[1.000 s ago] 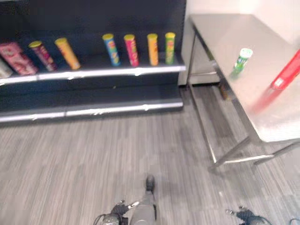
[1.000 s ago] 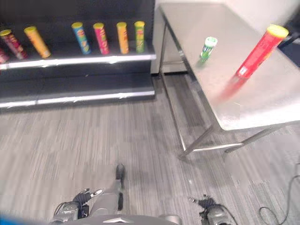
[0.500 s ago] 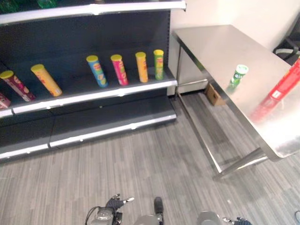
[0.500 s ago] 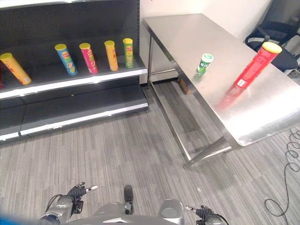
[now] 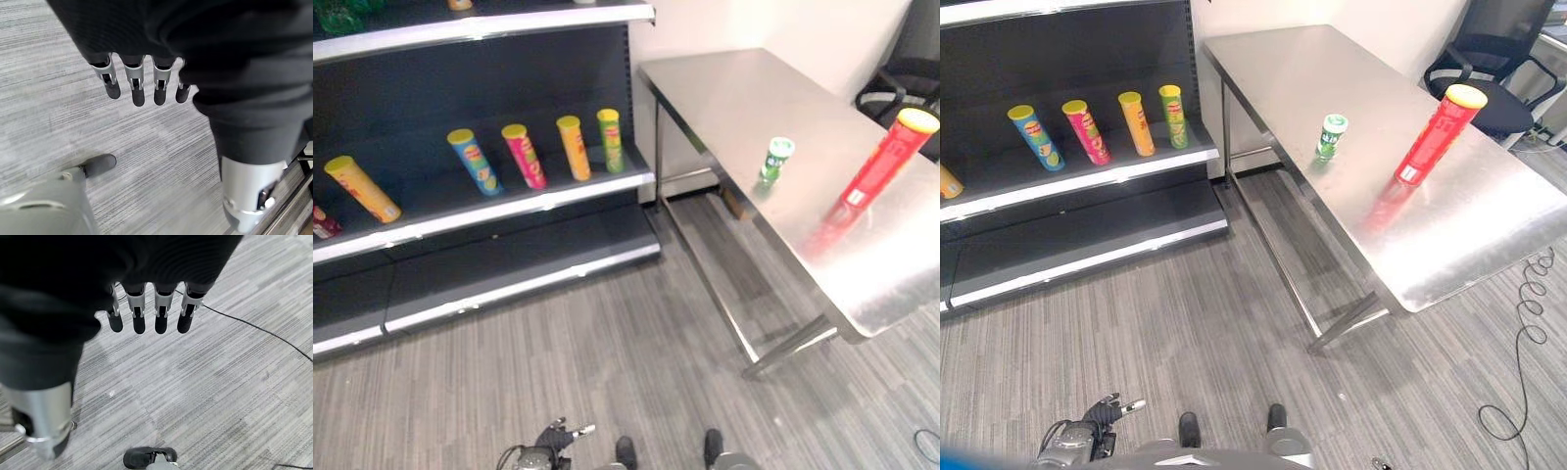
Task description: Put the goods on the table back onto the shelves and tidy them up.
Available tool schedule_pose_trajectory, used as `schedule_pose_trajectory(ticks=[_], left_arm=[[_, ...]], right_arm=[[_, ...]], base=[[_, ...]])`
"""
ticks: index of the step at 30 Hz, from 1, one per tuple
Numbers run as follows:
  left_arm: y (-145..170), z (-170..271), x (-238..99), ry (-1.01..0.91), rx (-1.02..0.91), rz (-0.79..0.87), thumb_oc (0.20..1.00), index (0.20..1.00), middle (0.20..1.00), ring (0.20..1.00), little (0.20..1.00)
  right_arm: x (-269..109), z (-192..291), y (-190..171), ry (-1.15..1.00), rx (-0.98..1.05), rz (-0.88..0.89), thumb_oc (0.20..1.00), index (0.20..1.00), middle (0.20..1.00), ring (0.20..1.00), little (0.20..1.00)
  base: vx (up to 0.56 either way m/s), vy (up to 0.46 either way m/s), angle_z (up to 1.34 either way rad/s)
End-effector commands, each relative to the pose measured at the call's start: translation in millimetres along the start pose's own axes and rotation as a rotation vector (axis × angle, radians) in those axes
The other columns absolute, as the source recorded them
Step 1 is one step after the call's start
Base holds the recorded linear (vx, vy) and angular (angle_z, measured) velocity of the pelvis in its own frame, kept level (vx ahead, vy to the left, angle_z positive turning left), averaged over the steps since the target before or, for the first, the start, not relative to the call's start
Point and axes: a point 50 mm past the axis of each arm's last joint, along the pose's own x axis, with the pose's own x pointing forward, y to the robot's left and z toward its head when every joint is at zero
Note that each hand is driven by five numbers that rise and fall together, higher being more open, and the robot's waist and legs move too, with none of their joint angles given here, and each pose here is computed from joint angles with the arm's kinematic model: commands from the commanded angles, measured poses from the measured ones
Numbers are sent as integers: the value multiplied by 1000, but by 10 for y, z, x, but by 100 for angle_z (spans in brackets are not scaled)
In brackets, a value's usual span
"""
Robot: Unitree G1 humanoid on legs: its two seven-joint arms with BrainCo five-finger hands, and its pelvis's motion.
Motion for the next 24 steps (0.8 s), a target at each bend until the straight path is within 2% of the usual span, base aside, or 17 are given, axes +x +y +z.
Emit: schedule_pose_trajectory(ticks=[1, 12, 18, 24], left_arm=[[121, 319, 48, -93, 27, 28, 1000, 1000, 1000, 1000, 1000], [87, 360, 49, -108, -37, 30, 1000, 1000, 1000, 1000, 1000], [42, 321, 54, -92, -30, 27, 1000, 1000, 1000, 1000, 1000], [81, 314, 44, -101, -12, 35, 1000, 1000, 1000, 1000, 1000]], right_arm=[[20, 351, -110, -102, 21, -34, 1000, 1000, 1000, 1000, 1000], [-11, 664, -16, -230, -42, -7, 1000, 1000, 1000, 1000, 1000], [-19, 743, -32, -258, -61, -27, 1000, 1000, 1000, 1000, 1000], [-5, 626, 18, -214, -27, -12, 1000, 1000, 1000, 1000, 1000]], base=[[75, -119, 4], [47, -121, 5], [189, 179, -5], [182, 277, -44]])
